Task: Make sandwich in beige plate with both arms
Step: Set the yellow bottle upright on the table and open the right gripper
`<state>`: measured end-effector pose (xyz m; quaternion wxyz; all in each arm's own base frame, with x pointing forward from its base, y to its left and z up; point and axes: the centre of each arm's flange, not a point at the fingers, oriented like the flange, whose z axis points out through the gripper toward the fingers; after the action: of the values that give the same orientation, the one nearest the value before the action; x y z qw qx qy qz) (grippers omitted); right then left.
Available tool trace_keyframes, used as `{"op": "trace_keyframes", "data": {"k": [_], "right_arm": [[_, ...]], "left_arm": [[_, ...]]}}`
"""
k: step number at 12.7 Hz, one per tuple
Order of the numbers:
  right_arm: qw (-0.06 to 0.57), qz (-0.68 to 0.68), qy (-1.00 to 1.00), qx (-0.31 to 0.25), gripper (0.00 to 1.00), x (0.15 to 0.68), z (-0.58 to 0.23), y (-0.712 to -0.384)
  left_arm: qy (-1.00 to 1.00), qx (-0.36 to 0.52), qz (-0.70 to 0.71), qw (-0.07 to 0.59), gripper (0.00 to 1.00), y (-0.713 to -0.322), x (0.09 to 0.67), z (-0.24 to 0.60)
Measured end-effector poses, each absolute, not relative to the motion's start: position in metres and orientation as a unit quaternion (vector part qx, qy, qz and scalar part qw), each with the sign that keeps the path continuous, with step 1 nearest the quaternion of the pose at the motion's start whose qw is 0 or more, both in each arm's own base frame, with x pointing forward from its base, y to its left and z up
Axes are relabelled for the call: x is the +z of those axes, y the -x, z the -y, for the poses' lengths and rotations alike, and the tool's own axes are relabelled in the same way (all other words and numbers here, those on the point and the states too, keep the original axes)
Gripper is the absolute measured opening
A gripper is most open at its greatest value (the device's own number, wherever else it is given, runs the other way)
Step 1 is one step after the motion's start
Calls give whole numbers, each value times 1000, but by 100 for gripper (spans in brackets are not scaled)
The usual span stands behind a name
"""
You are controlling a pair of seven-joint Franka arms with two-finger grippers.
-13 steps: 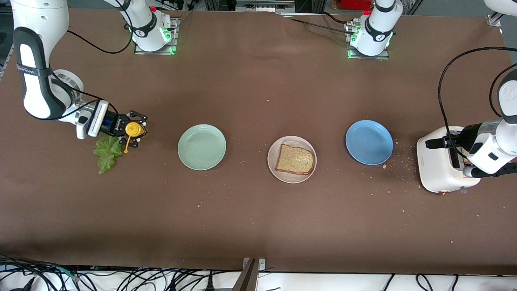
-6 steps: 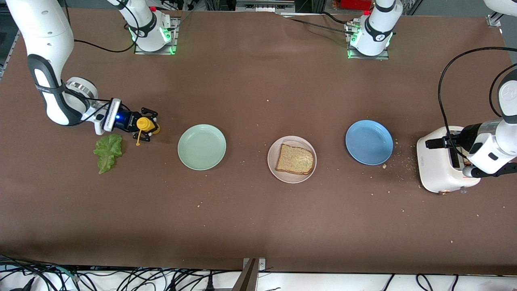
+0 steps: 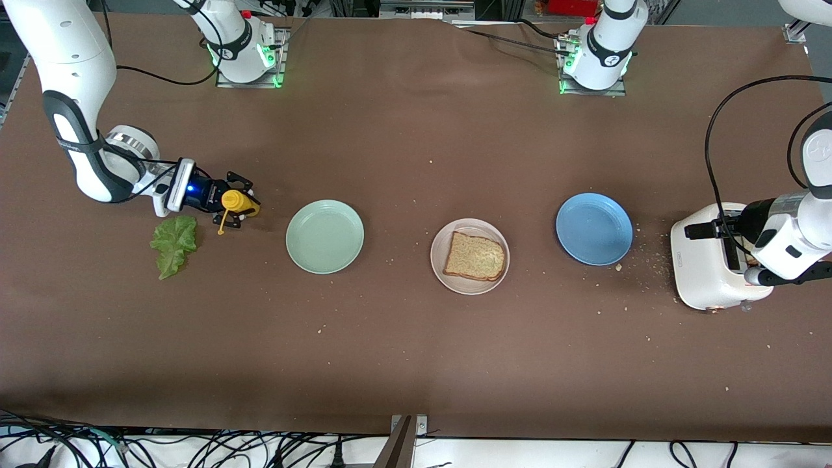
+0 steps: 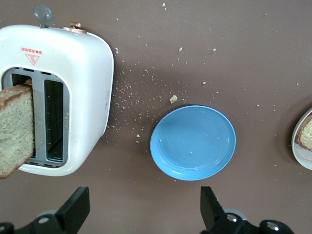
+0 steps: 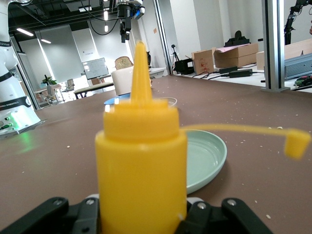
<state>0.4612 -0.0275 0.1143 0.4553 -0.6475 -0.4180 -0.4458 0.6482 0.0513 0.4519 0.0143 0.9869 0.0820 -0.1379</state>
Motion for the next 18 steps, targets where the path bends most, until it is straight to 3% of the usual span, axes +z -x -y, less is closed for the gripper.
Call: {"op": "trace_keyframes", "data": {"k": [5,6,18], "right_arm": [[455,417,649,-445,91,115,28,-462],[453,417,651,-444,98,114,29,-462],[398,459,699,-378,99,104,99,-440]], "left_arm": [[-987,-138,-82,14,100,-648,452,-51],[-987,-138,-82,14,100,-648,452,-51],[-987,-138,-79,14,100,-648,452,-48]]}}
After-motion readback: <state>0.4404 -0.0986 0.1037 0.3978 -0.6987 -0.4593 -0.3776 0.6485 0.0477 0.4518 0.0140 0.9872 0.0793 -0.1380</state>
